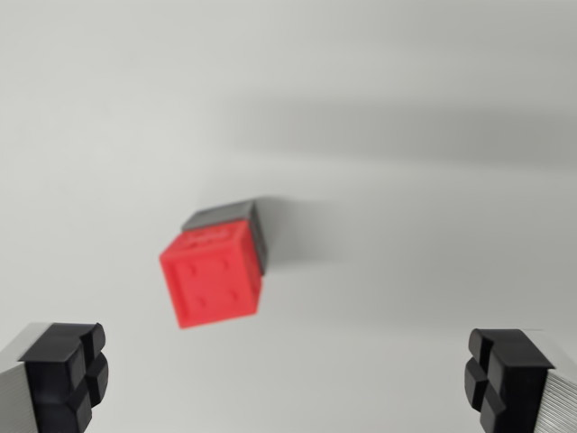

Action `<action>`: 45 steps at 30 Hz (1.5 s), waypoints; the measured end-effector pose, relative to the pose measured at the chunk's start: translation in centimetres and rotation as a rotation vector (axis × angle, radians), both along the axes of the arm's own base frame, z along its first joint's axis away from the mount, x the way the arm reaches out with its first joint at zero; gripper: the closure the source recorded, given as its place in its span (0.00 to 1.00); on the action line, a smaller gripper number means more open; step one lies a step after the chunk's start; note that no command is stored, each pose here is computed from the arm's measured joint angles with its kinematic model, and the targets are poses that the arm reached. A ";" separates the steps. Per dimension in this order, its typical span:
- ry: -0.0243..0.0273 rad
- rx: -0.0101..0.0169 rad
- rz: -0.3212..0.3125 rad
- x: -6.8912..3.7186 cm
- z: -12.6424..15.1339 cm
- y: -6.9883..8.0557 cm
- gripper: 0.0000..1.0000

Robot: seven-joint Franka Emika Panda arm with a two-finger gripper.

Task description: Destack cube

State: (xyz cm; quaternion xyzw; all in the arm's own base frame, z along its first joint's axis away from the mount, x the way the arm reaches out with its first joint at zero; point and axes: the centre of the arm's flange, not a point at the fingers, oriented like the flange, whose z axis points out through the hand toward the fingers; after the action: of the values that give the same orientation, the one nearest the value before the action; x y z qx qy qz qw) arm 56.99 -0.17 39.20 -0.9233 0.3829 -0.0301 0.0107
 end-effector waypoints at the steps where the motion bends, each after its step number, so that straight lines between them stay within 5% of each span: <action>1: 0.0005 0.0000 0.002 -0.1 -0.2 0.1 0.00; 42: 0.0680 -0.0015 0.218 -4.9 -15.0 4.8 0.00; 45: 0.0680 -0.0014 0.224 -5.0 -16.0 5.0 0.00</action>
State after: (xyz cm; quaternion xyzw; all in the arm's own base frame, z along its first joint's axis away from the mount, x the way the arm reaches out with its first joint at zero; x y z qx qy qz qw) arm 52.00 4.81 23.21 -0.9607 0.2774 0.0024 0.0004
